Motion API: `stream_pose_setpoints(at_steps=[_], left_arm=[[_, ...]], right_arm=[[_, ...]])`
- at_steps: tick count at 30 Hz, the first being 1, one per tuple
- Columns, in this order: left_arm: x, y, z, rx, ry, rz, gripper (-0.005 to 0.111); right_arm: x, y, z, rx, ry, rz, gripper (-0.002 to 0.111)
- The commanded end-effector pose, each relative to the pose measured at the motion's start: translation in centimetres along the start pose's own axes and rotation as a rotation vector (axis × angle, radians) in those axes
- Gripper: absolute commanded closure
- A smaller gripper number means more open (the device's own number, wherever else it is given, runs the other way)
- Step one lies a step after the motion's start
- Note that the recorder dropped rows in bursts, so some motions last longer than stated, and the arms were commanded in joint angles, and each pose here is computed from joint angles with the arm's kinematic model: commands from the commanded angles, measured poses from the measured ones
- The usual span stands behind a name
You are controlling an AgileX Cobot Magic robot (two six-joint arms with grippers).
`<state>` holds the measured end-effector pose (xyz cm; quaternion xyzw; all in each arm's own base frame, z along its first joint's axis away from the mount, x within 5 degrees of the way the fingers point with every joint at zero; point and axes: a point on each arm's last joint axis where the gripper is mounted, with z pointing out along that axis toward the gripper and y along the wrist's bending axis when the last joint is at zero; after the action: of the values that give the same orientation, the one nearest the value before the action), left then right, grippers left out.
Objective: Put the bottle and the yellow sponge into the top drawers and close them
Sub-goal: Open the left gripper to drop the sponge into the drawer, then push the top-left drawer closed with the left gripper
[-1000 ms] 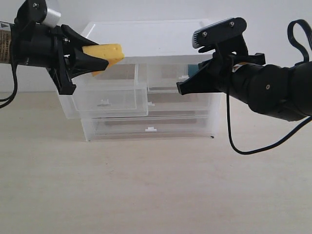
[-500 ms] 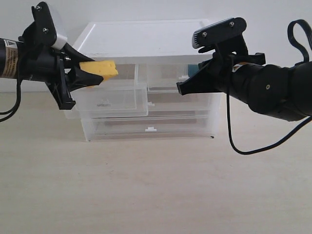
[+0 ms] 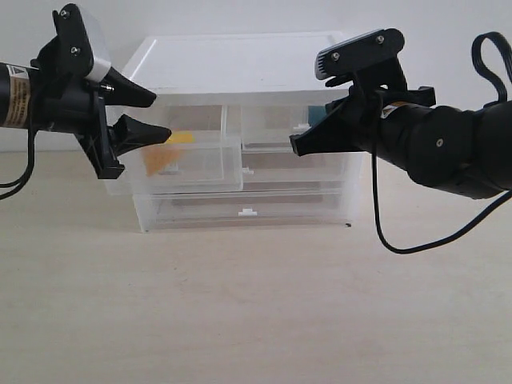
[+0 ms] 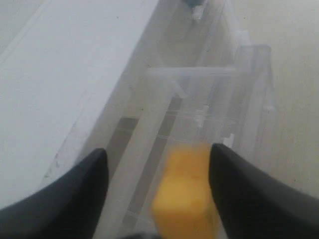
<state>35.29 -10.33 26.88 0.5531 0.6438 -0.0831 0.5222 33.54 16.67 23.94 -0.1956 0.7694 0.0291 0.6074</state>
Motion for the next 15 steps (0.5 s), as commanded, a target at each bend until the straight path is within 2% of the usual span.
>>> stream_pose_setpoints(at_steps=[1, 7, 10, 12, 14, 15], left_arm=[[-0.4, 0.5, -0.2, -0.039, -0.026, -0.040, 0.046], [-1.0, 0.7, -0.6, -0.061, -0.056, -0.050, 0.047], [-2.7, 1.2, -1.9, -0.125, -0.125, 0.002, 0.048], [-4.7, 1.4, -3.4, -0.153, -0.207, -0.013, 0.049], [-6.0, 1.3, -4.8, -0.154, -0.254, -0.092, 0.057], [-6.4, 1.1, -5.3, -0.144, -0.262, -0.191, 0.067]], right_arm=[[-0.4, -0.3, -0.1, 0.013, -0.019, 0.000, 0.108], [-0.4, -0.3, -0.1, 0.015, -0.022, 0.000, 0.108], [-0.4, -0.3, -0.1, 0.016, -0.024, 0.000, 0.108], [-0.4, -0.3, -0.1, 0.016, -0.024, 0.000, 0.108], [-0.4, -0.3, -0.1, 0.016, -0.024, 0.000, 0.108], [-0.4, -0.3, -0.1, 0.016, -0.024, 0.000, 0.108]])
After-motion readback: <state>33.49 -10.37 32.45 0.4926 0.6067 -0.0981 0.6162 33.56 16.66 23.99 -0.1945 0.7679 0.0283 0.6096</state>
